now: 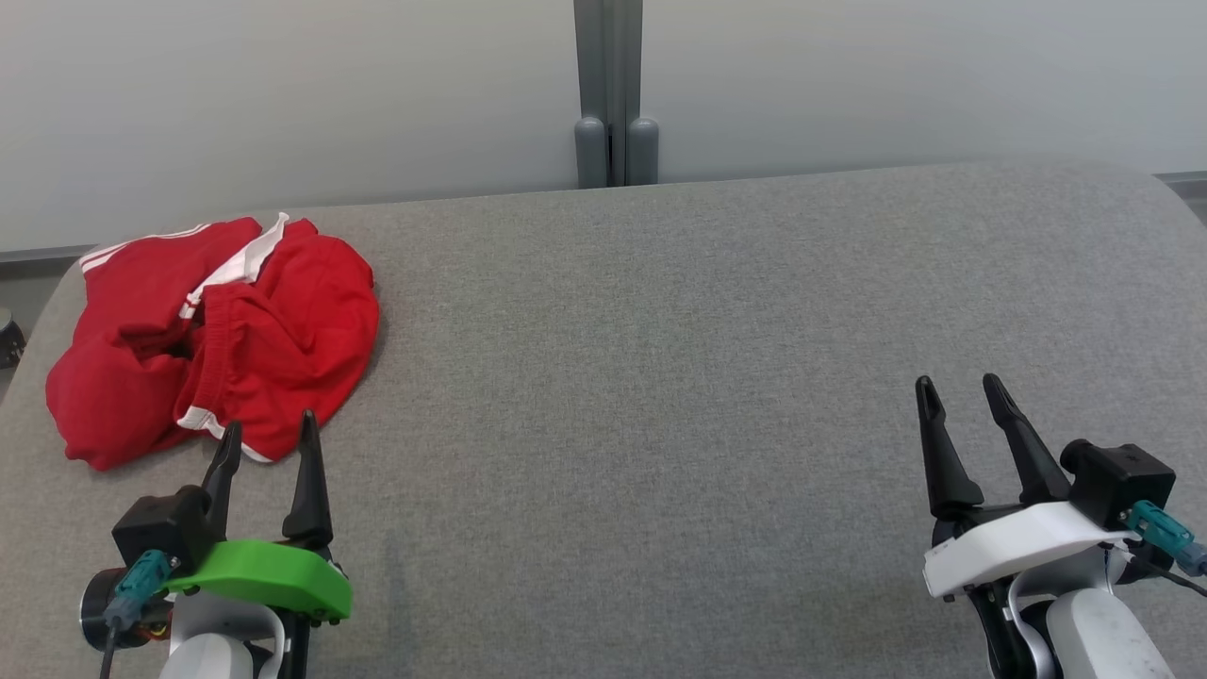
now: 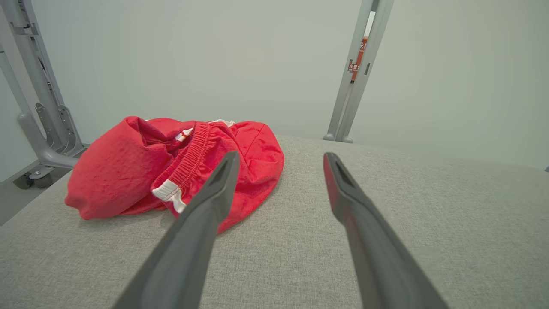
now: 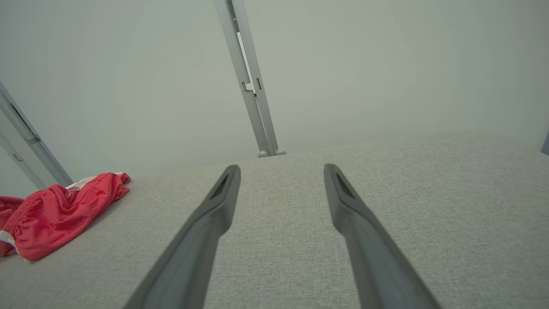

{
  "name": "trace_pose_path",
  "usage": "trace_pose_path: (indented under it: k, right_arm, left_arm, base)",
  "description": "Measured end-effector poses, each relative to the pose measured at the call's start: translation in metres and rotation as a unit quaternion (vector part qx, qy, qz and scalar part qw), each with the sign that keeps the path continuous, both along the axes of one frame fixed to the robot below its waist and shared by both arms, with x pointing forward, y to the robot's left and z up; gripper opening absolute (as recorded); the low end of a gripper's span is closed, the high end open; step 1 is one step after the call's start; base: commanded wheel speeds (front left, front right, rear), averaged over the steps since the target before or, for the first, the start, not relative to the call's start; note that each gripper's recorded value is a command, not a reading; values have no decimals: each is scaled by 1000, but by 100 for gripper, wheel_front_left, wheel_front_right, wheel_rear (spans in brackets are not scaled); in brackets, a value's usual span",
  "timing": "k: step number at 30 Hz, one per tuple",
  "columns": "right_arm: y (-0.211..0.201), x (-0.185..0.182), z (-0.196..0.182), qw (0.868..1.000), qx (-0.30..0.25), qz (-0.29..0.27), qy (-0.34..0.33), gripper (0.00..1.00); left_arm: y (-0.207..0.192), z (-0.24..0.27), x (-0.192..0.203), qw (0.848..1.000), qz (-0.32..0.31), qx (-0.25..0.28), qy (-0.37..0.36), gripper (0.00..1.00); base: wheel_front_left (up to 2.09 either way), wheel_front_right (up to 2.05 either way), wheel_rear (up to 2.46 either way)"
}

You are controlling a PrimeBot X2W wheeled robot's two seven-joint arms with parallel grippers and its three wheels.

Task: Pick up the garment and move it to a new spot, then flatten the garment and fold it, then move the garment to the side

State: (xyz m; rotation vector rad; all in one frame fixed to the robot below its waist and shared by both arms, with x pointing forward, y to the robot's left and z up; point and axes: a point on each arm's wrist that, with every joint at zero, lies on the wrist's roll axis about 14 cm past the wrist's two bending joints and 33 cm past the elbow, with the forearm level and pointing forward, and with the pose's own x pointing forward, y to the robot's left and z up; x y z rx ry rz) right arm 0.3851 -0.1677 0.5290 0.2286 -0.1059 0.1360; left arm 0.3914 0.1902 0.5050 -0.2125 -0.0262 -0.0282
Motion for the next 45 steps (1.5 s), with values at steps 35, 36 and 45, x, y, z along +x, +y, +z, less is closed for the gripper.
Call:
trace_pose_path:
  k: [35,36,45]
  right_arm:
    - [30,4,-7,996,-75,46,-15,100]
    - [34,5,-8,996,-75,51,-15,100]
    - [93,21,-2,988,-69,135,-31,100]
  left_arm:
    - [27,-1,-6,997,43,59,-13,100]
    - [29,0,-7,997,47,59,-13,100]
    - [80,2,-37,990,127,55,-12,100]
  base:
    - [0,0,0]
    - [0,0,0]
    - [0,0,0]
